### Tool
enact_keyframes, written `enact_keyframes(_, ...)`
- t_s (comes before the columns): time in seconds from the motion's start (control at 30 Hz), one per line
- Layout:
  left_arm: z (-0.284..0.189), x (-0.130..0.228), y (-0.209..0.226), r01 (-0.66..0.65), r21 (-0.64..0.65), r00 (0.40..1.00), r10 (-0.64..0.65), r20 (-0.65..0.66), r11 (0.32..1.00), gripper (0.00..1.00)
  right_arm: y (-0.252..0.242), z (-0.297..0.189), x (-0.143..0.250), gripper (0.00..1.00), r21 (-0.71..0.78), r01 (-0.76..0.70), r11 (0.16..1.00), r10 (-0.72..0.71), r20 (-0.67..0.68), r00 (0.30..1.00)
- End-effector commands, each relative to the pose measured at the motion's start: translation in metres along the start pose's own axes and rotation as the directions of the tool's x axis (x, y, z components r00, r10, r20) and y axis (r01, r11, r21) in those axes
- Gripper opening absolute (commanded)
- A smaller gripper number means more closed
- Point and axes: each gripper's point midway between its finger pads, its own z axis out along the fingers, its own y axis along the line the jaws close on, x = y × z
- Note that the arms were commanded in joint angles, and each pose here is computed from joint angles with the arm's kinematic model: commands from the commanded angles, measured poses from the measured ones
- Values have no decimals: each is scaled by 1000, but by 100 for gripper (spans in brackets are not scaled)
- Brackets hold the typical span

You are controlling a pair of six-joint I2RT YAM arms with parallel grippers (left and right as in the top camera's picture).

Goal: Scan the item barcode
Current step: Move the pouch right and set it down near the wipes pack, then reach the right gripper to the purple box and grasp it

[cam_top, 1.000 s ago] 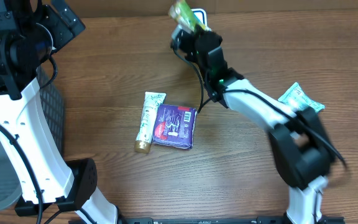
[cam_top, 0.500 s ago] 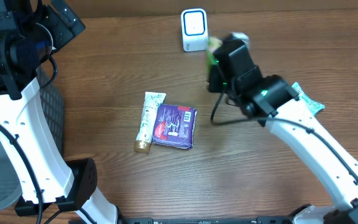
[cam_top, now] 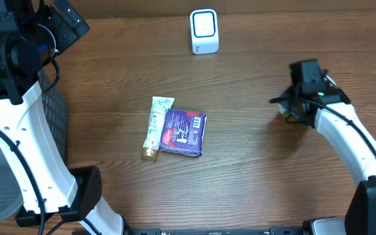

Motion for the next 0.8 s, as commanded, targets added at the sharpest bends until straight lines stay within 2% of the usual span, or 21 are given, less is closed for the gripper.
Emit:
enact_keyframes(0.0, -1, 0, -1, 8, 4, 1000, -8, 1, 1000, 100, -26, 8, -17, 4, 37, -92, 995, 90, 49, 995)
enact_keyframes(0.07, -1, 0, -1, 9, 4, 1000, -9, 1, 1000, 100, -44, 14, -24, 6, 71, -128, 989, 124, 68, 990)
enact_keyframes(0.13, -1, 0, -1, 8, 4, 1000, -8, 1, 1000, 99, -57, 18, -30, 12, 92, -163, 982, 156, 76, 985)
enact_keyframes(0.17, -1, 0, -1, 9, 4, 1000, -9, 1, 1000, 100, -66, 18, -36, 21, 103, -186, 977, 178, 83, 980)
enact_keyframes(0.2, -1, 0, -1, 8, 4, 1000, -8, 1, 1000, 100, -69, 19, -39, 25, 106, -198, 975, 189, 87, 978)
enact_keyframes(0.3, -1, 0, -1, 9, 5, 1000, -9, 2, 1000, 100, -72, 19, -43, 63, 110, -177, 978, 167, 89, 982)
enact_keyframes(0.4, -1, 0, -1, 8, 4, 1000, -8, 1, 1000, 100, -65, 16, -41, 79, 83, -150, 985, 145, 56, 988)
enact_keyframes(0.43, -1, 0, -1, 9, 4, 1000, -9, 1, 1000, 99, -58, 14, -40, 95, 56, -119, 991, 118, 32, 993)
enact_keyframes(0.47, -1, 0, -1, 9, 4, 1000, -9, 1, 1000, 100, -49, 10, -38, 100, 17, -91, 996, 91, 3, 996)
enact_keyframes(0.53, -1, 0, -1, 8, 4, 1000, -8, 1, 1000, 99, -30, -2, -37, 100, -68, -48, 997, 45, -49, 998)
enact_keyframes(0.63, -1, 0, -1, 8, 4, 1000, -8, 1, 1000, 100, -9, -24, -44, 100, -163, -5, 987, -5, -57, 998)
enact_keyframes(0.77, -1, 0, -1, 9, 4, 1000, -9, 1, 1000, 100, 39, -54, -26, 100, -435, 8, 900, -90, -168, 982)
